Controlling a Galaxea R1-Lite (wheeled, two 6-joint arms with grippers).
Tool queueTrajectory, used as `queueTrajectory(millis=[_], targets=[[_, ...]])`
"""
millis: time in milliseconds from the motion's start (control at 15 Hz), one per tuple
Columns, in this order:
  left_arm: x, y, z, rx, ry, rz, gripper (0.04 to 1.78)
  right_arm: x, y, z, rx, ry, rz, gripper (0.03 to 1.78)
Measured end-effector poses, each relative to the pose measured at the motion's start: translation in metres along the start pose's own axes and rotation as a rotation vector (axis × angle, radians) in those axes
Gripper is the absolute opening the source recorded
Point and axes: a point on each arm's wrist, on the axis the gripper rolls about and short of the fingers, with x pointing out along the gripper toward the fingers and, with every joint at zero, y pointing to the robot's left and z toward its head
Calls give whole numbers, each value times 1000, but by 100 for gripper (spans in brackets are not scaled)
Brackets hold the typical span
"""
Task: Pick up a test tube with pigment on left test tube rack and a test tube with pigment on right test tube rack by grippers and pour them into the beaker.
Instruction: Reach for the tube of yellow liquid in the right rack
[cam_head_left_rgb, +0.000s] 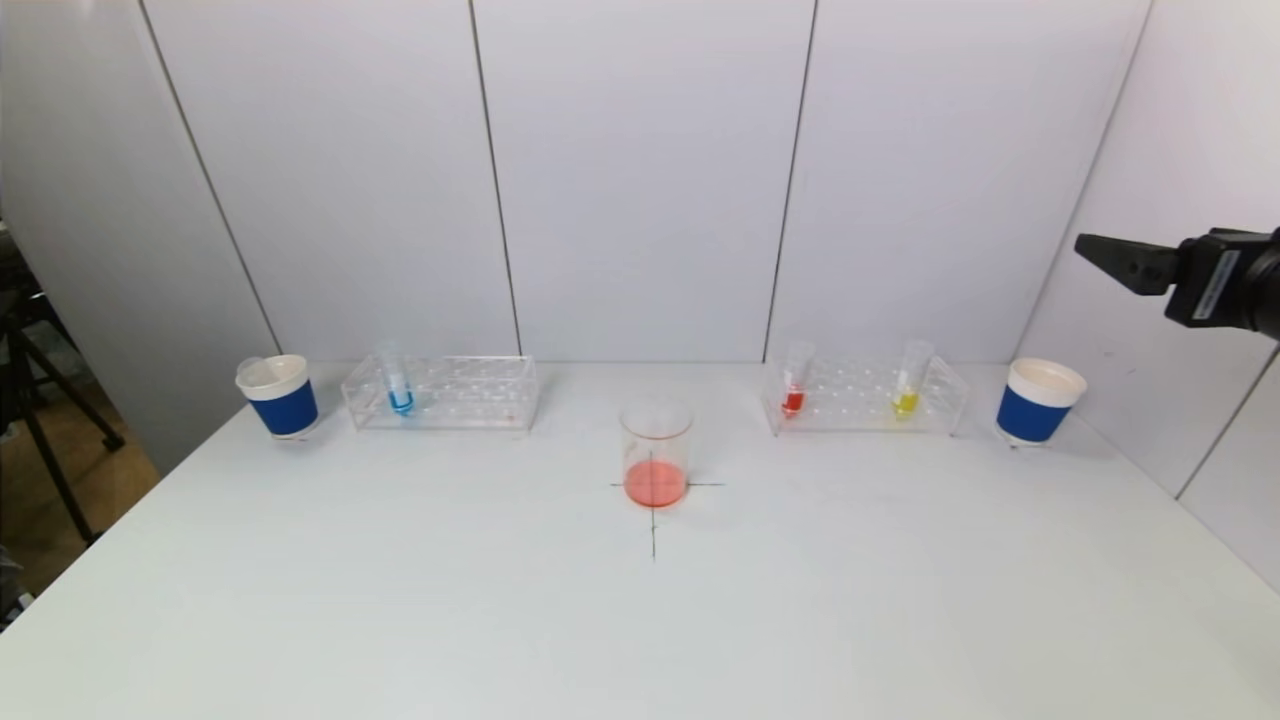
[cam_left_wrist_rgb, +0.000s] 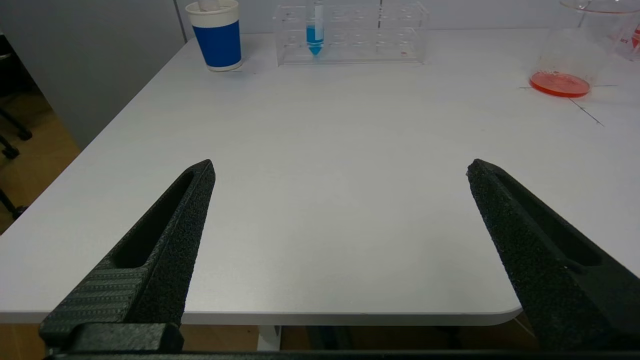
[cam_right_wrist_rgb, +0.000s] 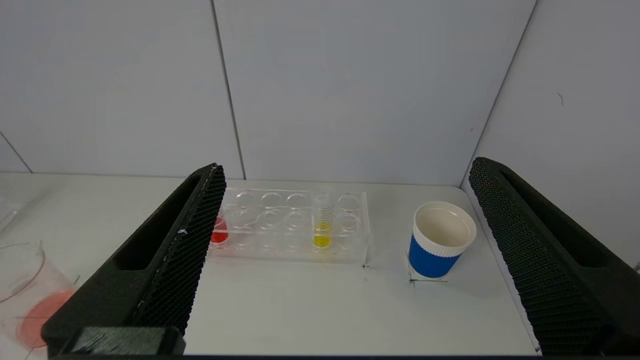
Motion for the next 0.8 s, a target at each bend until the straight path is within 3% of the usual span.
queueTrajectory(millis=[467,800], targets=[[0,0,0,0,0,0,176,71,-11,-49,8,10,-9,177],[0,0,0,0,0,0,176,96,-10,-81,9,42,-1,177]])
